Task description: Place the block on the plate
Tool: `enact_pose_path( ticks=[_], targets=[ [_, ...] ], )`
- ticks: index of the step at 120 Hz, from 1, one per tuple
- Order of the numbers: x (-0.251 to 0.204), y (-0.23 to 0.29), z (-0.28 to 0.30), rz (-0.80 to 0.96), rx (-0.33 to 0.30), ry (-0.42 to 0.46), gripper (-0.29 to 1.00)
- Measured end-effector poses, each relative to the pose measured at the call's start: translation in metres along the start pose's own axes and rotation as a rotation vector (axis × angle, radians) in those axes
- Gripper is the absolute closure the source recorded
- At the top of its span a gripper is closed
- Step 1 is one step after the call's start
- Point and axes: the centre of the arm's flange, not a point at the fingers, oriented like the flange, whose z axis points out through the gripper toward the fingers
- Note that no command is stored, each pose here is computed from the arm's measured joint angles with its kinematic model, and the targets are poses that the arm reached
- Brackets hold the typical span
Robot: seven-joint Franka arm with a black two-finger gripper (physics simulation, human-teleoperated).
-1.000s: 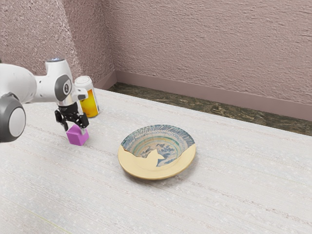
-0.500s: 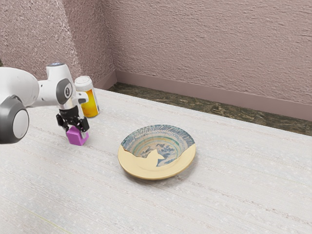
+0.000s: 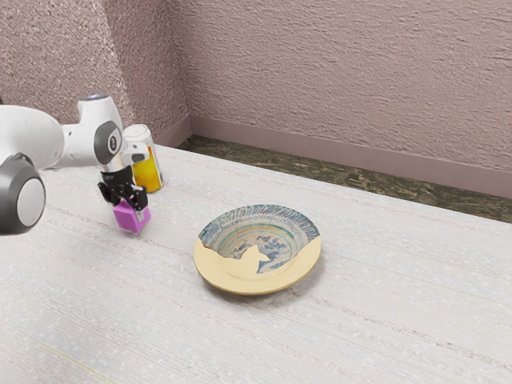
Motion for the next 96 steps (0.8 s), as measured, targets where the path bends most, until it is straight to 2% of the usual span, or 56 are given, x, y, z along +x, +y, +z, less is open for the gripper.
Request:
enact_pose_path(
  ticks=[18, 46, 62, 96],
  targets=[
    [0.004, 0.058, -0.047, 0.052, -0.005, 0.046, 0.32],
    [-0.004, 0.178, -0.100, 0.115, -0.079, 0.071, 0.31],
    [-0.007, 0.236, -0.101, 0.123, -0.109, 0.053, 0.32],
    [-0.004, 0.295, -0.067, 0.067, -0.117, 0.000, 0.32]
  ],
)
